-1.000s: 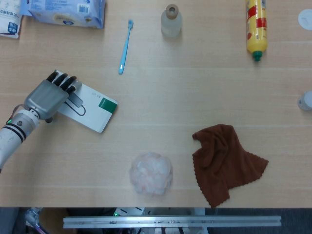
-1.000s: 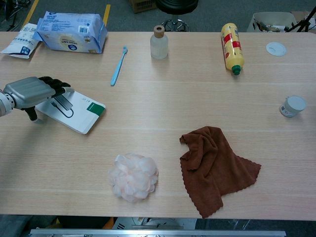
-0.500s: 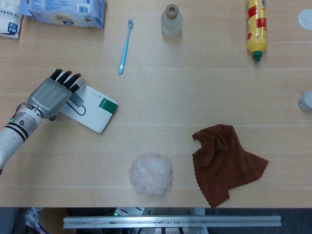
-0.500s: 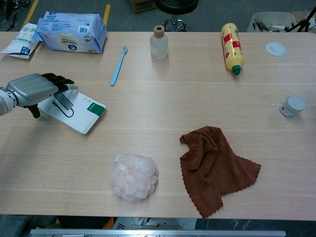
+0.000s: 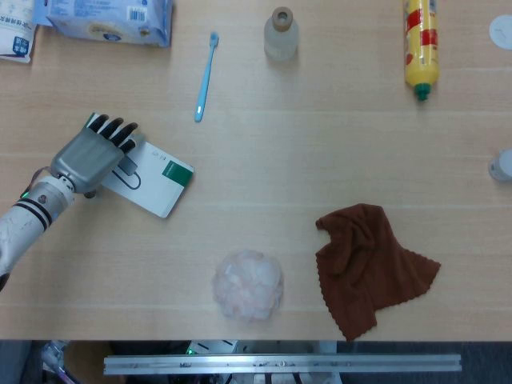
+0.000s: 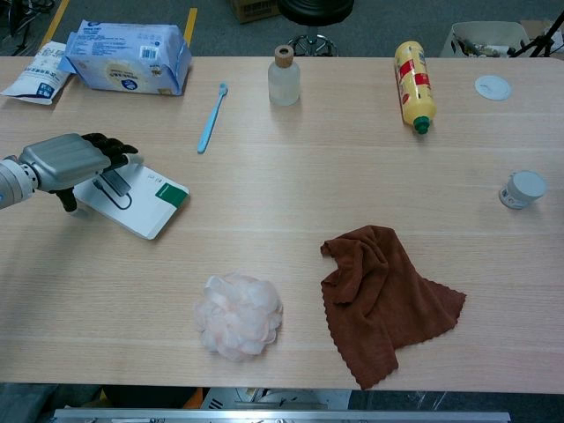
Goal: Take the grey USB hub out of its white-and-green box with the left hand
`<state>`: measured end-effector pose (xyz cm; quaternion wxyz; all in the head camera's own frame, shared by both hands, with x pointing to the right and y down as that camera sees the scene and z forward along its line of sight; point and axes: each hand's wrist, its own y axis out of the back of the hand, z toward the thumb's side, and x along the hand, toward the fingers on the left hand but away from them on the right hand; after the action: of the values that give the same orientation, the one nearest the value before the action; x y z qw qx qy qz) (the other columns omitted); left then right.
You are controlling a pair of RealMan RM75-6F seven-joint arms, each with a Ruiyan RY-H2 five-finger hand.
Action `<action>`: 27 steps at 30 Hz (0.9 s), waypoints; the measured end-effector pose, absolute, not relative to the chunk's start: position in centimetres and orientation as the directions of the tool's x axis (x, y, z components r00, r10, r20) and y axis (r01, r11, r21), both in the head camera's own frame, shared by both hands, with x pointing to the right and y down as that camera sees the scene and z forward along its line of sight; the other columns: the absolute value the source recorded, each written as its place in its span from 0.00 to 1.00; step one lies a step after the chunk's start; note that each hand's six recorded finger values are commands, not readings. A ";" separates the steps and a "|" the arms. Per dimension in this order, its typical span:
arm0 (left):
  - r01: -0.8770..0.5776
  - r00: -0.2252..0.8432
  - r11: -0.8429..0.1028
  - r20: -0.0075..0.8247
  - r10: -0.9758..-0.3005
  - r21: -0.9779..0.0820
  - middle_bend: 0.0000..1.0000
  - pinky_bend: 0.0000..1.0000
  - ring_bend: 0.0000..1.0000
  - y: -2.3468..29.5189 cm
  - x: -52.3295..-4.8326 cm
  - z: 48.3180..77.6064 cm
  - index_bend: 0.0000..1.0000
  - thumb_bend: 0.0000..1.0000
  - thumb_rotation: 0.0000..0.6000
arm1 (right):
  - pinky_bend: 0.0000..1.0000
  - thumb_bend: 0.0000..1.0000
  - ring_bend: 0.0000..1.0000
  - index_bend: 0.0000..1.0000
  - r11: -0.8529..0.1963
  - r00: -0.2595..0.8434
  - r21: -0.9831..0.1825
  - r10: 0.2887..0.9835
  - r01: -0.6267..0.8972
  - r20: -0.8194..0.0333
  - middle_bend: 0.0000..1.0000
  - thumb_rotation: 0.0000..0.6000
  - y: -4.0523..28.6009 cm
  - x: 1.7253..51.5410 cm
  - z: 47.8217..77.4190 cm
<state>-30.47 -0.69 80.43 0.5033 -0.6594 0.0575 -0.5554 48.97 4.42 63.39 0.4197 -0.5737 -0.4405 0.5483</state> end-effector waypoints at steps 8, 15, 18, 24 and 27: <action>0.485 0.377 -0.488 0.677 -0.632 -0.725 0.00 0.08 0.00 -0.8 -30.2 80.7 0.00 0.00 1.00 | 0.17 0.00 0.07 0.35 -0.262 0.004 -0.964 0.965 0.048 -0.262 0.23 1.00 4.6 49.2 63.5; 0.486 0.374 -0.489 0.678 -0.632 -0.724 0.00 0.08 0.00 -0.7 -30.3 80.9 0.00 0.00 1.00 | 0.17 0.00 0.07 0.35 -0.262 0.003 -0.964 0.965 0.049 -0.262 0.23 1.00 4.6 49.2 63.5; 0.486 0.372 -0.490 0.679 -0.634 -0.724 0.00 0.08 0.00 -0.7 -30.4 81.0 0.00 0.00 1.00 | 0.17 0.00 0.07 0.35 -0.264 0.003 -0.963 0.965 0.050 -0.264 0.23 1.00 4.7 49.2 63.5; 0.488 0.363 -0.493 0.681 -0.637 -0.721 0.00 0.10 0.00 -0.7 -30.6 81.1 0.00 0.00 1.00 | 0.17 0.00 0.07 0.35 -0.265 0.002 -0.963 0.964 0.051 -0.265 0.23 1.00 4.7 49.2 63.6; 0.492 0.358 -0.494 0.684 -0.635 -0.717 0.00 0.10 0.00 -0.7 -30.7 81.2 0.00 0.00 1.00 | 0.17 0.00 0.07 0.35 -0.266 0.001 -0.963 0.964 0.052 -0.266 0.23 1.00 4.7 49.2 63.6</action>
<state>-30.71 -0.71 81.15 0.4998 -0.6551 0.0546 -0.5639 49.23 4.72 63.63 0.4140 -0.5738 -0.4425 0.5509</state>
